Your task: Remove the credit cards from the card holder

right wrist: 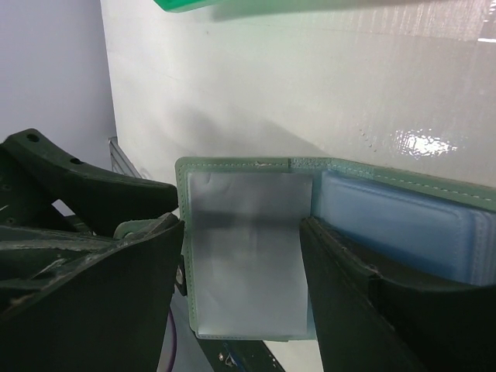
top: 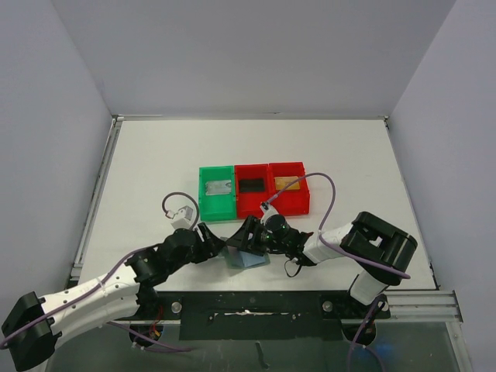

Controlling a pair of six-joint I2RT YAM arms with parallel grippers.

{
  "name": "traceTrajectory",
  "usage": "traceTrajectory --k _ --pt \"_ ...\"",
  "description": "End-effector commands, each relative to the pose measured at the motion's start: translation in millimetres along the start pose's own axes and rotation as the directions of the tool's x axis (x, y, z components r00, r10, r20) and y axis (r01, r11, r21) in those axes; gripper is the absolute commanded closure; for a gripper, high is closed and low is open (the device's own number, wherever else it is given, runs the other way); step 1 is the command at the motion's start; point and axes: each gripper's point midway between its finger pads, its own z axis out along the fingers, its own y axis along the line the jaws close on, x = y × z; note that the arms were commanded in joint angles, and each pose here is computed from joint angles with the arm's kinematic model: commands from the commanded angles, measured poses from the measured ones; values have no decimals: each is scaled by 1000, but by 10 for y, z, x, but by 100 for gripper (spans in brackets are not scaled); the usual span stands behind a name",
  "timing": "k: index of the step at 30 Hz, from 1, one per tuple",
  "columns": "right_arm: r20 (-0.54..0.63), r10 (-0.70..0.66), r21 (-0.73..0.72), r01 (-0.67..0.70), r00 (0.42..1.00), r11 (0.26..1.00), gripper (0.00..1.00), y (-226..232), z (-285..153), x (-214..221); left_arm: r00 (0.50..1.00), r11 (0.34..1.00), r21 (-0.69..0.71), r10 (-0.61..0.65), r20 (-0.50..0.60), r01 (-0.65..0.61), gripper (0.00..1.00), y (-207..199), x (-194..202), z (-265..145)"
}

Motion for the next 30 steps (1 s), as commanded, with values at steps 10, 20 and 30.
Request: traceTrajectory --k 10,20,30 --pt "17 11 -31 -11 1000 999 38 51 56 -9 997 985 162 -55 -60 64 45 -276 119 13" --pt "23 5 -42 -4 1000 999 38 93 31 -27 993 993 101 -54 -104 65 62 -100 254 64" --pt "76 -82 30 80 994 996 37 187 -150 -201 996 999 43 23 -86 -19 82 -92 188 185"
